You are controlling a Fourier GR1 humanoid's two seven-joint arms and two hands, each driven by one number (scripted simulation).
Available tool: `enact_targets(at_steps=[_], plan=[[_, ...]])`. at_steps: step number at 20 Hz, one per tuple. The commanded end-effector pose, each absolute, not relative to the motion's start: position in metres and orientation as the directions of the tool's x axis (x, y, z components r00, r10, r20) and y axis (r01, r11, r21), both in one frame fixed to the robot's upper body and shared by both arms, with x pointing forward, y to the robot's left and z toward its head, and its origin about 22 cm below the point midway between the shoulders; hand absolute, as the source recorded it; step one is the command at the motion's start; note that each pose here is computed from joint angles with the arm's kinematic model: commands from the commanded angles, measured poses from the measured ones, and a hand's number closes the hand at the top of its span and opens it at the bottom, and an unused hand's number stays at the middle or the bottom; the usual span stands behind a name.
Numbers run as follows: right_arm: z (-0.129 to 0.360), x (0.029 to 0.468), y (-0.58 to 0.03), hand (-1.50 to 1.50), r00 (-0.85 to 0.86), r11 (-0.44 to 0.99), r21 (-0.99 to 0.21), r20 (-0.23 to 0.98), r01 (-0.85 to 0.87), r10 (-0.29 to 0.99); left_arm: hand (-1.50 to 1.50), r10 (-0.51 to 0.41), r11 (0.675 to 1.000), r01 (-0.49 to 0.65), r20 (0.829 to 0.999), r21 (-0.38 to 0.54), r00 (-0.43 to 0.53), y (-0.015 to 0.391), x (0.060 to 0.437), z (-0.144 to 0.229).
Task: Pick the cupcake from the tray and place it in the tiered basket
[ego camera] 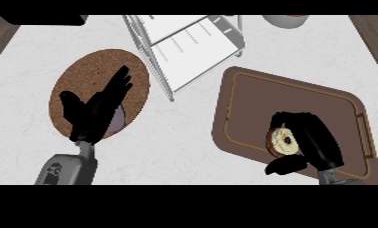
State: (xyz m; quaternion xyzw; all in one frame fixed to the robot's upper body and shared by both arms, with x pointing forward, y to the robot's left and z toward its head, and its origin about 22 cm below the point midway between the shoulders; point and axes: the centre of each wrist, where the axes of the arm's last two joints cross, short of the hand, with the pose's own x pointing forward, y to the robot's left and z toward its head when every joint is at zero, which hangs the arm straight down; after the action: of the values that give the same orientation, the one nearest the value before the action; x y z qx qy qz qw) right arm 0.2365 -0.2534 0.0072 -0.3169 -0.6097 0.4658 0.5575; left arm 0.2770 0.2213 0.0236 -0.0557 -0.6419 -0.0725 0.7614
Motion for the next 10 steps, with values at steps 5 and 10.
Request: enact_targets(at_steps=[5,10], plan=[[0.067,0.332,-0.298,1.50,-0.184,0.311,-0.913,0.364,-0.266,0.913,0.00,-0.041,0.985,0.175,0.985,0.011,0.167,0.228,0.272,0.011],[0.137,0.322,-0.296,1.50,-0.199,0.470,-0.854,0.512,-0.225,0.836,0.00,-0.037,0.986,0.169,0.979,0.003,0.198,0.223,0.284,0.028]])
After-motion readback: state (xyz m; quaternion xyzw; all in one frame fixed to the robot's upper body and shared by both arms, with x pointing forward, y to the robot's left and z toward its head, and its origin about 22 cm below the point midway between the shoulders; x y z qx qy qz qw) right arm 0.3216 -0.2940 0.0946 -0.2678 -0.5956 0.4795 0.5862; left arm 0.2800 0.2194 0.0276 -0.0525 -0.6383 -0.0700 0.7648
